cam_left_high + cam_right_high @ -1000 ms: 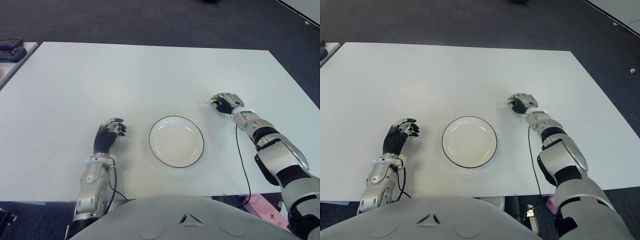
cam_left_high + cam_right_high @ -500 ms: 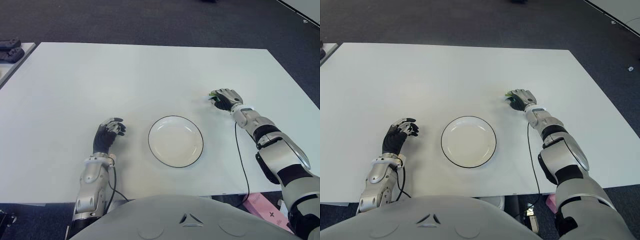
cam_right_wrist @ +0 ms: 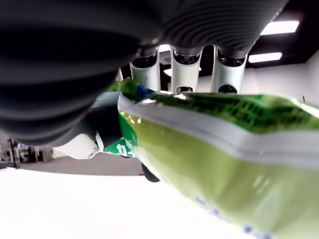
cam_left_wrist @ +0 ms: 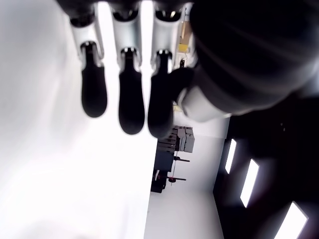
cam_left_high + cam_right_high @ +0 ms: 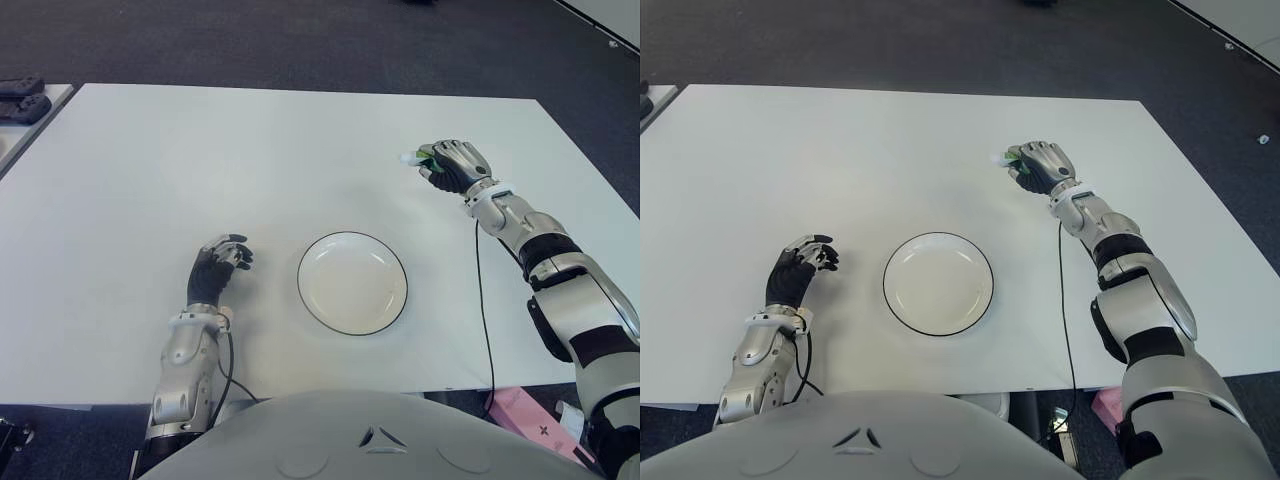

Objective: Put the toothpaste on the table into the plate.

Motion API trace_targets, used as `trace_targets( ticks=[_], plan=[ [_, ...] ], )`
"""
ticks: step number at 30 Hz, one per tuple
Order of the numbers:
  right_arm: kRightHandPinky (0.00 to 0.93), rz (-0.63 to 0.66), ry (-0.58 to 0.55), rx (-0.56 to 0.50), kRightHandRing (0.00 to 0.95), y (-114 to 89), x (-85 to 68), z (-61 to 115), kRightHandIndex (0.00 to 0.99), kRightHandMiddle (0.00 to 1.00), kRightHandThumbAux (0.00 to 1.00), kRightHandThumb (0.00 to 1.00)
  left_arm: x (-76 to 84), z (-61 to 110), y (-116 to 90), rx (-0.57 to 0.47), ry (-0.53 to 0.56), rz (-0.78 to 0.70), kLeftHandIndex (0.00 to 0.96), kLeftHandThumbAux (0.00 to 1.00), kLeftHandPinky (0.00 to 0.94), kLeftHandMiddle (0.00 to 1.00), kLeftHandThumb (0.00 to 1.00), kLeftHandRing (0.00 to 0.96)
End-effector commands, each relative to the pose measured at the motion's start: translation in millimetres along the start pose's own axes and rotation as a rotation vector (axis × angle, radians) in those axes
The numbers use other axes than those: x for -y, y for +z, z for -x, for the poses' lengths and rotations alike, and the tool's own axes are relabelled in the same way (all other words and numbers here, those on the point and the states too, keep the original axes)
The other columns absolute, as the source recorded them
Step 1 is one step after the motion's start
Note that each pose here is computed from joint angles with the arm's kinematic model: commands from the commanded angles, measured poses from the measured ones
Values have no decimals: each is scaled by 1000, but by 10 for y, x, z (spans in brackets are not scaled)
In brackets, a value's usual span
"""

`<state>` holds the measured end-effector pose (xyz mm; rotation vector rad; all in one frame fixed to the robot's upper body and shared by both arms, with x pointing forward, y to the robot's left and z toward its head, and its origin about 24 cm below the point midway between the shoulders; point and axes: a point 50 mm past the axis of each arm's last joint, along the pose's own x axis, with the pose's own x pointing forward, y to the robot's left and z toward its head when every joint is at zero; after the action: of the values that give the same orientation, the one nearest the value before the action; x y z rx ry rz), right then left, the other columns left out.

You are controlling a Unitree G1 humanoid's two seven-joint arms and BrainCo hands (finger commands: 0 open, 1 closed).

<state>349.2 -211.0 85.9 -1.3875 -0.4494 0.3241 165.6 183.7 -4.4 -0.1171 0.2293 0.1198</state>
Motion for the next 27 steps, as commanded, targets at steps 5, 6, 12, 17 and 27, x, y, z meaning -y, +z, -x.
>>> trace_targets(
  ticks=[5,6,12,17,27],
  plan=[
    [804,-54,-7,214,853,446,-2,39,393,543,682,847,45,-53,-29,0,-11,3,430,724,537,563,707,560],
    [806,-59,-1,238,854,512,-5,48,393,544,681,847,52,-61,-29,-2,-8,3,430,723,533,563,707,558],
    [820,-76,26,286,860,656,23,72,395,547,681,848,73,-82,-27,-3,-6,-2,430,723,532,561,709,556],
    [827,-97,64,371,863,827,25,112,394,548,681,848,83,-90,-23,-1,-13,-4,430,722,533,563,709,559],
    [868,-99,137,521,869,1129,-96,203,398,550,679,850,104,-85,-6,3,-1,-5,430,723,534,558,708,554]
  ],
)
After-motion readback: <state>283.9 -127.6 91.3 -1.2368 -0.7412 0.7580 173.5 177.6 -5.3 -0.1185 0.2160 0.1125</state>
